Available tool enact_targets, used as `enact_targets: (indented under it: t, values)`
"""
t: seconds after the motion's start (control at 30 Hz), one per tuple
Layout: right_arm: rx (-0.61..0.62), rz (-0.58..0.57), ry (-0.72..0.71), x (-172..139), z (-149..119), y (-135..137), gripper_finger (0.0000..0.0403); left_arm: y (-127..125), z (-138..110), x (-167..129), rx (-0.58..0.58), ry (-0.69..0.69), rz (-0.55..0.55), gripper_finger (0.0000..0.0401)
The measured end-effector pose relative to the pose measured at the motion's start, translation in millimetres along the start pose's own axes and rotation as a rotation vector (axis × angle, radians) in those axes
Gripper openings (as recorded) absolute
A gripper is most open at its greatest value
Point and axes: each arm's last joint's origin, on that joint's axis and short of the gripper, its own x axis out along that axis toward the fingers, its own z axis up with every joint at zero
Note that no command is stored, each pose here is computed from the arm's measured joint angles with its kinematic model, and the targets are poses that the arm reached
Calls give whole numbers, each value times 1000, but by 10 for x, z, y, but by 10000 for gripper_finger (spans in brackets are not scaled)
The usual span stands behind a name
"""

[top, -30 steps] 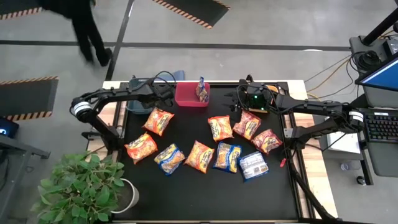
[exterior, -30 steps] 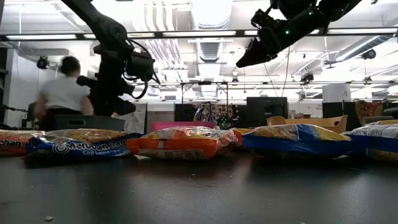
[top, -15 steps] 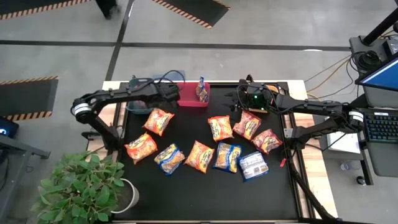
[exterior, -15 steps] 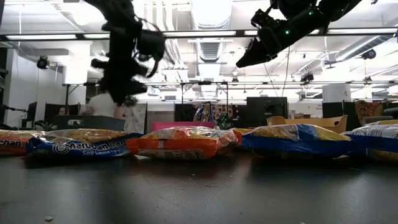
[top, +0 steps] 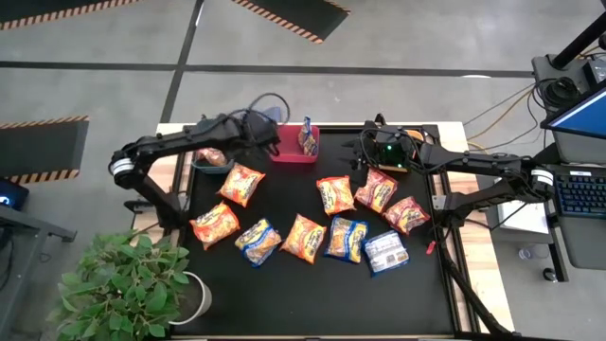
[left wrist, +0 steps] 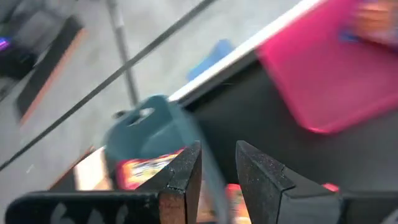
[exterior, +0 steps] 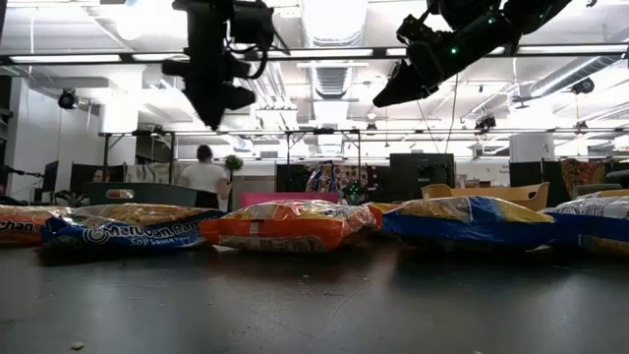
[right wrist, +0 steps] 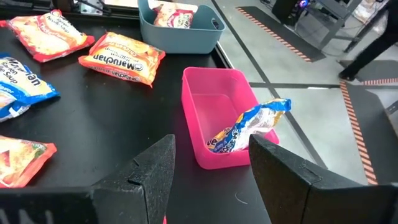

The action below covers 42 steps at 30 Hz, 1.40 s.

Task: Sort Maruchan noodles
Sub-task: Put the orange noodle pack into the yellow bin

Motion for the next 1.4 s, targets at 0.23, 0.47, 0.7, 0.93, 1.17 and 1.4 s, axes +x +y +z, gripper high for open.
enact_targets:
  t: [0.23, 0.47, 0.7, 0.93, 1.17, 1.4]
  values:
    - [31, 22, 13, 7, -17, 10, 194, -493, -168, -230, 168, -98, -310, 82]
    - [105, 134, 2, 20, -22, 49, 194, -979, -485, -565, 569, -289, -659, 82]
    - [271, 273, 12, 28, -22, 139, 193, -1153, -649, -642, 653, -393, -759, 82]
    - [404, 382, 165, 35, -131, 468, 173, -1198, -760, -509, 701, -411, -750, 82]
    - [583, 408, 289, -2, -136, 633, 158, -1217, -819, -418, 753, -436, -738, 82]
    - [705, 349, 369, -12, -115, 627, 157, -1218, -810, -416, 796, -464, -731, 82]
